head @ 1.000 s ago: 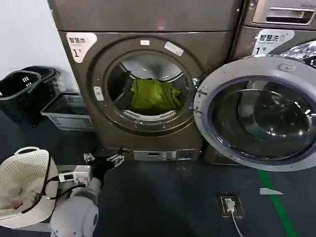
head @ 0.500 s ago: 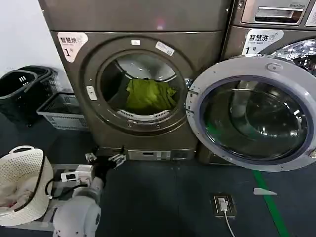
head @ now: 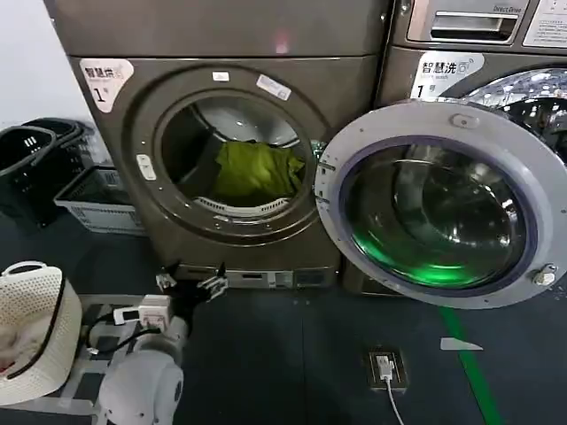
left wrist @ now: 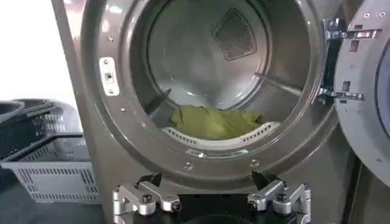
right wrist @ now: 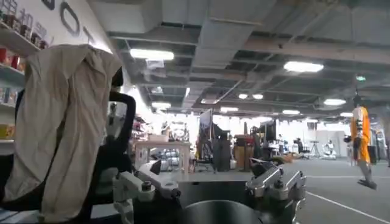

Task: Grasp the clothes from the dryer.

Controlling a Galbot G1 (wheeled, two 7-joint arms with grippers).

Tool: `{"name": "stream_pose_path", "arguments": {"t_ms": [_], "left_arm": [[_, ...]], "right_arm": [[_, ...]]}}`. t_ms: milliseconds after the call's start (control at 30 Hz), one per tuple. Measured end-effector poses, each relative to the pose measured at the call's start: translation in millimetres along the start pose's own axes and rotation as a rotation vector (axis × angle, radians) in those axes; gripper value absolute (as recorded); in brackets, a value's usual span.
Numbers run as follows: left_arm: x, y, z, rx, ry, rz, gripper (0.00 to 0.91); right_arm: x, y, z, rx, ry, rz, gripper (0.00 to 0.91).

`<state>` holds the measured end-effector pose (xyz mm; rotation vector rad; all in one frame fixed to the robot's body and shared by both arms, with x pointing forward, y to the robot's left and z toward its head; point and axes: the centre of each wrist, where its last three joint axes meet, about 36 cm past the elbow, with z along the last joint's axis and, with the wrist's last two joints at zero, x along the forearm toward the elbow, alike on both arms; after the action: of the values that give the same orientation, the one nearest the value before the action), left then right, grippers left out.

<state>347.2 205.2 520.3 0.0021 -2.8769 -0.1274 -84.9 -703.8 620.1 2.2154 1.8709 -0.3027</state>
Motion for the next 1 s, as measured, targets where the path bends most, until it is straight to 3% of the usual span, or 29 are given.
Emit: {"name": "stream_pose_path", "arguments": {"t_ms": [1000], "left_arm": [[3.4, -0.9, 1.6, 0.012, 0.006, 0.006, 0.907]], "right_arm": [[-0.1, -1.1, 3.6, -0.030, -0.013, 0.003, 0.907]]}}
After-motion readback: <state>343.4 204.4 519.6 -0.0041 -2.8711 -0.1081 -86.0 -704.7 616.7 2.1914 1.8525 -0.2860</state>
